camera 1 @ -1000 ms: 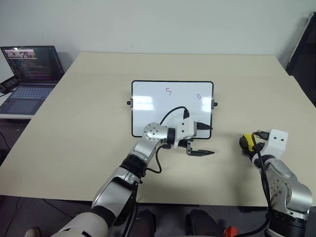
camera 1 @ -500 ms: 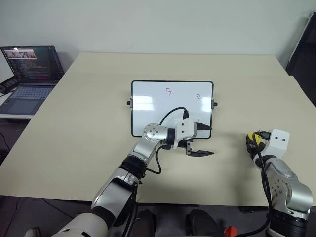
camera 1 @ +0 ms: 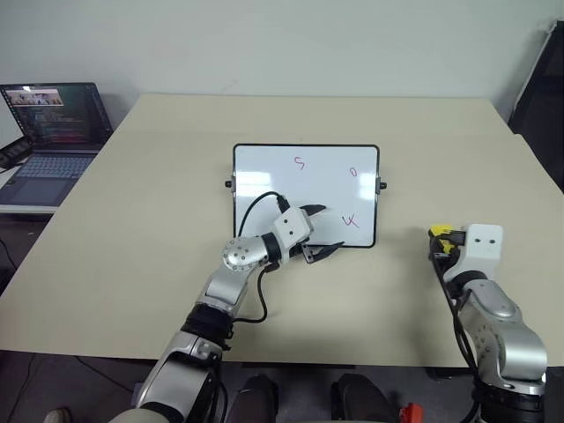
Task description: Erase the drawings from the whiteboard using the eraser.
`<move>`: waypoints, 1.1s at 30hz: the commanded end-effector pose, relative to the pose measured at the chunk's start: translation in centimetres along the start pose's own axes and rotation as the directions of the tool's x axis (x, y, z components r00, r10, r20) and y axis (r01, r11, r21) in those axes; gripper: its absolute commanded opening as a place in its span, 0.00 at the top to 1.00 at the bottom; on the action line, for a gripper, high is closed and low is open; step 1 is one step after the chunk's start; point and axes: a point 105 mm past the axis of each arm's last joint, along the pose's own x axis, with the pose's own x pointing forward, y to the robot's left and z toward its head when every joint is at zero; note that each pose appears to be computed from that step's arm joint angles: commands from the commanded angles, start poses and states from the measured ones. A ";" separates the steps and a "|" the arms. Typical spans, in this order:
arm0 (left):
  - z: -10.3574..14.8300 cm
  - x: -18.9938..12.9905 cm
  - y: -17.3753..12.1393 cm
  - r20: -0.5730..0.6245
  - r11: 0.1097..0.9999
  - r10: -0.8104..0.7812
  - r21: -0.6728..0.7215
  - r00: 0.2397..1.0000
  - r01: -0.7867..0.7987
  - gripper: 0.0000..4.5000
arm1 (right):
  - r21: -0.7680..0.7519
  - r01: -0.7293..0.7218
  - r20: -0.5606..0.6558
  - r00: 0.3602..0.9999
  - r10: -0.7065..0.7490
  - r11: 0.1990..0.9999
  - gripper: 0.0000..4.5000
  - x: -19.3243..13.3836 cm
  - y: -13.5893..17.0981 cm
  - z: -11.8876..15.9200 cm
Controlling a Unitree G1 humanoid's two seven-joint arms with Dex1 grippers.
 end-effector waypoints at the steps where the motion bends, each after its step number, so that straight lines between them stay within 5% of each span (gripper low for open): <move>1: 1.3 -0.8 2.5 0.024 0.985 0.165 0.051 0.986 -0.166 0.00 | -0.061 -0.032 0.169 0.985 0.042 0.998 0.71 0.3 1.1 4.0; 14: 1.8 2.3 3.0 0.049 0.979 0.203 0.008 0.978 -0.203 0.00 | -0.203 -0.193 0.355 0.899 0.256 0.960 0.71 4.7 7.8 10.2; 33: 1.4 1.4 2.8 0.048 0.977 0.210 0.015 0.977 -0.211 0.00 | -0.306 -0.401 0.319 0.811 0.490 0.863 0.71 5.0 13.5 9.3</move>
